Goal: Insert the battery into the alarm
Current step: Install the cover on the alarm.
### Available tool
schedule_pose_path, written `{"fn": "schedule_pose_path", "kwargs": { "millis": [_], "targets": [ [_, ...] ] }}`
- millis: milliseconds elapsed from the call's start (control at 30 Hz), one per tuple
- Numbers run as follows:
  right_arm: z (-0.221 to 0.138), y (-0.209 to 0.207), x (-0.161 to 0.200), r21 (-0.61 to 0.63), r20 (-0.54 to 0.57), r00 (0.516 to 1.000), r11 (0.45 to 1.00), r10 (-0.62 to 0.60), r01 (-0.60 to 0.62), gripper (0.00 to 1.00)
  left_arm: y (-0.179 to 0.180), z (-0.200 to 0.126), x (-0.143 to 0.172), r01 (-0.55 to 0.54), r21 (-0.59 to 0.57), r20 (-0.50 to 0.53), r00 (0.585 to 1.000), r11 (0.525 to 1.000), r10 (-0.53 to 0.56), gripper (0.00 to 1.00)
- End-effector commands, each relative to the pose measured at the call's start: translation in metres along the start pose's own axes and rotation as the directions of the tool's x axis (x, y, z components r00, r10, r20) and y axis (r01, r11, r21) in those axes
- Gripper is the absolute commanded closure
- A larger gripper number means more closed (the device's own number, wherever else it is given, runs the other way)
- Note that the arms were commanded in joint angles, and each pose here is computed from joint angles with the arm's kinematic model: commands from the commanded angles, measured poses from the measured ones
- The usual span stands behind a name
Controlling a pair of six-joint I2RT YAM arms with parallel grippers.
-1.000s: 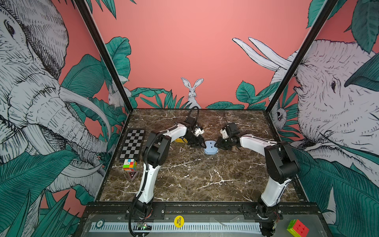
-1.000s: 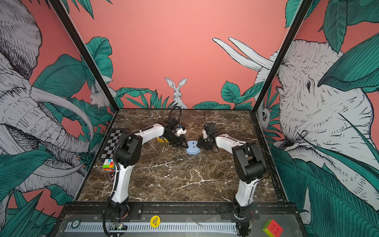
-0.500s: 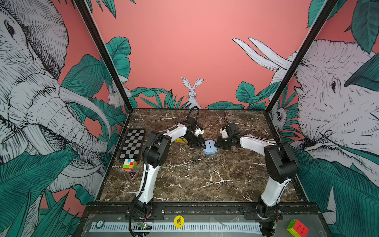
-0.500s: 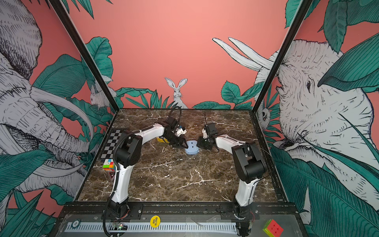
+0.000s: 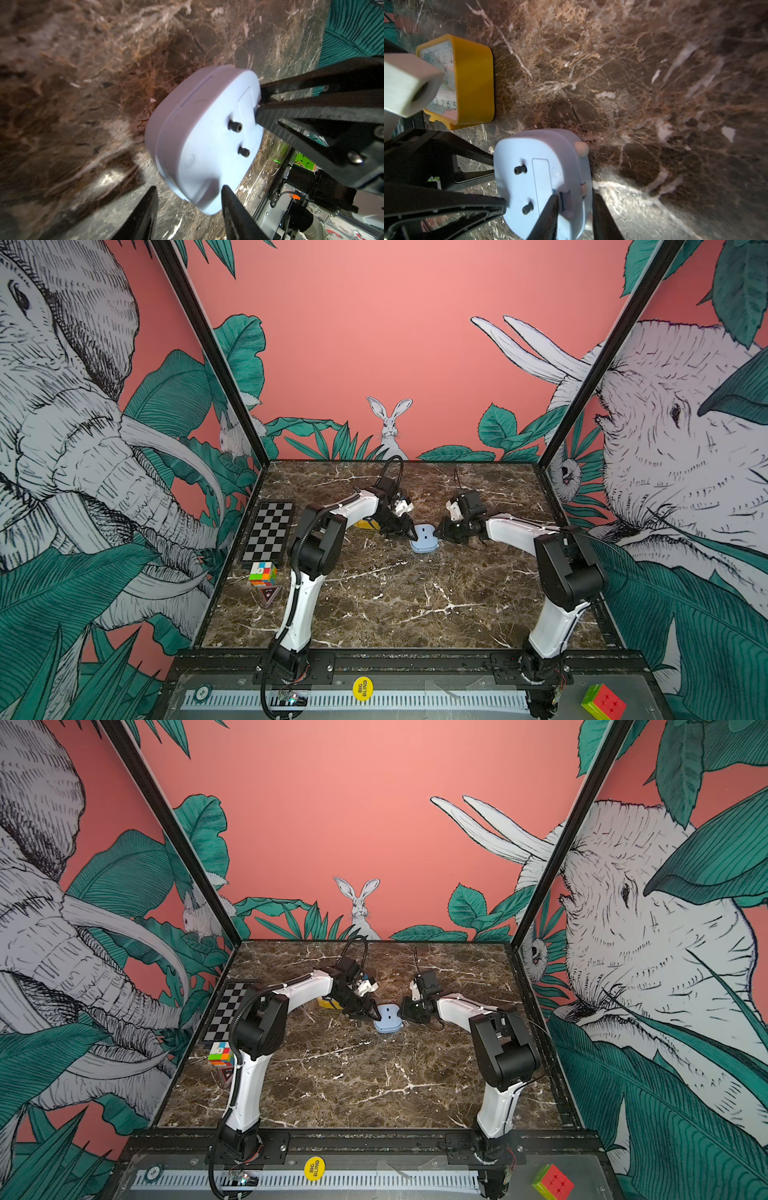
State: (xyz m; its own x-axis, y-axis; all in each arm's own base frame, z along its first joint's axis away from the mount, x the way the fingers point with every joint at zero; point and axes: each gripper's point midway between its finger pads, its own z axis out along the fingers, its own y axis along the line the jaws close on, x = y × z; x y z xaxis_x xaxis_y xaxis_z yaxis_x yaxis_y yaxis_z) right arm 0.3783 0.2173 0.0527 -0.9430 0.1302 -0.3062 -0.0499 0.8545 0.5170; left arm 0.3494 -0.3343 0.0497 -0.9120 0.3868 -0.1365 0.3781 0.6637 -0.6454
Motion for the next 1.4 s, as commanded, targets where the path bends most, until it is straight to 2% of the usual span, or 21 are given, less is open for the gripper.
{"fn": "schedule_pose_path", "kwargs": {
  "millis": [0,333,600,1033,1200,1367],
  "targets": [
    [-0.011,0.0,-0.003,0.036,0.024,0.999,0.999,-0.033,0.032,0.66,-0.003,-0.002,0.001,-0.017,-0.008,-0.008,1.0,1.0,0.017,0.49],
    [-0.011,0.007,-0.014,0.017,0.05,0.997,0.998,-0.059,0.058,0.64,-0.002,-0.002,0.003,-0.017,-0.017,-0.012,1.0,1.0,0.017,0.49],
    [0.002,0.004,-0.003,-0.001,-0.011,0.999,0.999,-0.051,0.051,0.65,-0.002,-0.002,0.002,-0.015,-0.016,-0.011,1.0,1.0,0.015,0.49],
    [0.002,-0.003,-0.001,0.035,-0.019,0.999,0.998,-0.05,0.051,0.82,-0.001,-0.001,0.002,-0.015,-0.018,-0.013,1.0,1.0,0.015,0.49],
    [-0.004,0.002,-0.008,0.032,0.001,0.998,0.997,-0.066,0.066,0.81,-0.002,-0.003,0.001,-0.02,-0.018,-0.009,1.0,1.0,0.02,0.49],
    [-0.02,-0.003,-0.018,0.082,0.044,0.995,0.993,-0.088,0.084,0.7,-0.005,-0.006,-0.002,-0.034,-0.012,0.007,0.999,0.999,0.034,0.49]
  ]
}}
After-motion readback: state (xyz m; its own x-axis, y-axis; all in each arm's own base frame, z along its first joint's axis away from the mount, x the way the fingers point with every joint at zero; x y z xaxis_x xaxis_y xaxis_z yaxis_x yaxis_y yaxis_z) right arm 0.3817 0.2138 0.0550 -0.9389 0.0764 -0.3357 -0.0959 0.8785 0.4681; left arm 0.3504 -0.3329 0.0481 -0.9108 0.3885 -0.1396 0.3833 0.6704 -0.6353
